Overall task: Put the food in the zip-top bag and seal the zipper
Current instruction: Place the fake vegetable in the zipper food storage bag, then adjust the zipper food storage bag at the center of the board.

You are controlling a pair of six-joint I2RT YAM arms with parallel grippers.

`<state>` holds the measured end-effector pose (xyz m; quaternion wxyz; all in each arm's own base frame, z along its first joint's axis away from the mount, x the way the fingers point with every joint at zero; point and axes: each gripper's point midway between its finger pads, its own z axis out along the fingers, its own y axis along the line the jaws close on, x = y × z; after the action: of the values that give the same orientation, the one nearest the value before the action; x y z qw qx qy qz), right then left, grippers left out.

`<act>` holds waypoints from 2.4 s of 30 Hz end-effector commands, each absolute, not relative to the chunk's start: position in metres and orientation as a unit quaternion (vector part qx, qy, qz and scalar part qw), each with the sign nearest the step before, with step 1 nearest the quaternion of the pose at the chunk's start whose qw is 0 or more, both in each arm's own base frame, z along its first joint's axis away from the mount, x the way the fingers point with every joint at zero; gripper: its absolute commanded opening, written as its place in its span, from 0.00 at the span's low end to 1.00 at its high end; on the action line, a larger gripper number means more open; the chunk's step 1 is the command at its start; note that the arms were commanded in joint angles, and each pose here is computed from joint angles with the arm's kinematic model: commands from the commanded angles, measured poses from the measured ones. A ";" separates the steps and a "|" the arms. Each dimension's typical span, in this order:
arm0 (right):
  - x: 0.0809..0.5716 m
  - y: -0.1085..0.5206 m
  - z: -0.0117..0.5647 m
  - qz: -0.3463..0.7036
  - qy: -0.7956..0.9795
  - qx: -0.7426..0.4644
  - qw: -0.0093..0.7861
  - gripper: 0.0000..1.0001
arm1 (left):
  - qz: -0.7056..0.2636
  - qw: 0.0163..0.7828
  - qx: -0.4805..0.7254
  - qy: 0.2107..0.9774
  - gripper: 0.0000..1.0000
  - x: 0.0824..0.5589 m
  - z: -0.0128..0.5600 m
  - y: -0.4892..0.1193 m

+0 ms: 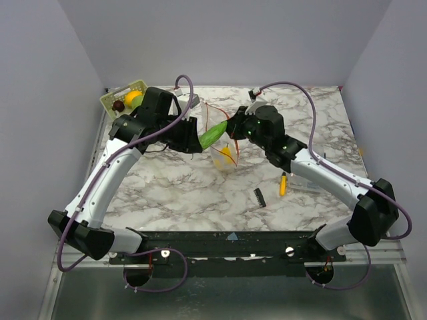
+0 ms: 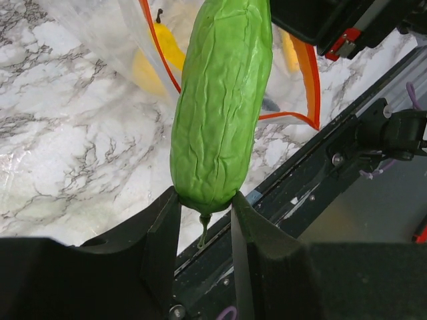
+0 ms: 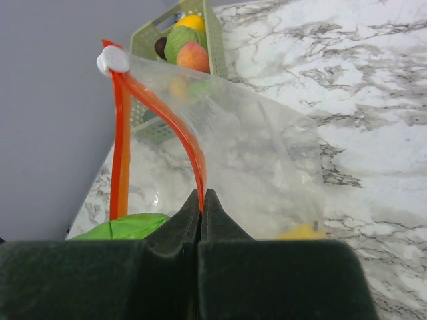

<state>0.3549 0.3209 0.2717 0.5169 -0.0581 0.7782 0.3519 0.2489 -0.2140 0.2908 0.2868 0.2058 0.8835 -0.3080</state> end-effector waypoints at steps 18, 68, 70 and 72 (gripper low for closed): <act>0.362 0.312 0.279 0.222 0.775 0.019 0.592 0.01 | -0.354 0.199 -0.065 0.911 0.00 0.248 0.289 -0.227; 0.346 0.335 0.263 0.272 0.785 -0.007 0.557 0.01 | -0.570 0.284 -0.123 0.761 0.94 0.285 0.321 -0.256; 0.346 0.334 0.260 0.269 0.787 -0.007 0.556 0.01 | -0.564 0.312 -0.106 0.757 0.94 0.282 0.329 -0.248; 0.346 0.333 0.257 0.266 0.788 -0.007 0.555 0.01 | -0.551 0.341 -0.091 0.756 0.94 0.281 0.336 -0.238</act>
<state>0.3404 0.3364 0.2620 0.5514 -0.0190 0.7888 0.2710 0.2946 -0.2495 0.2948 0.2596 -0.1836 0.7814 -0.5369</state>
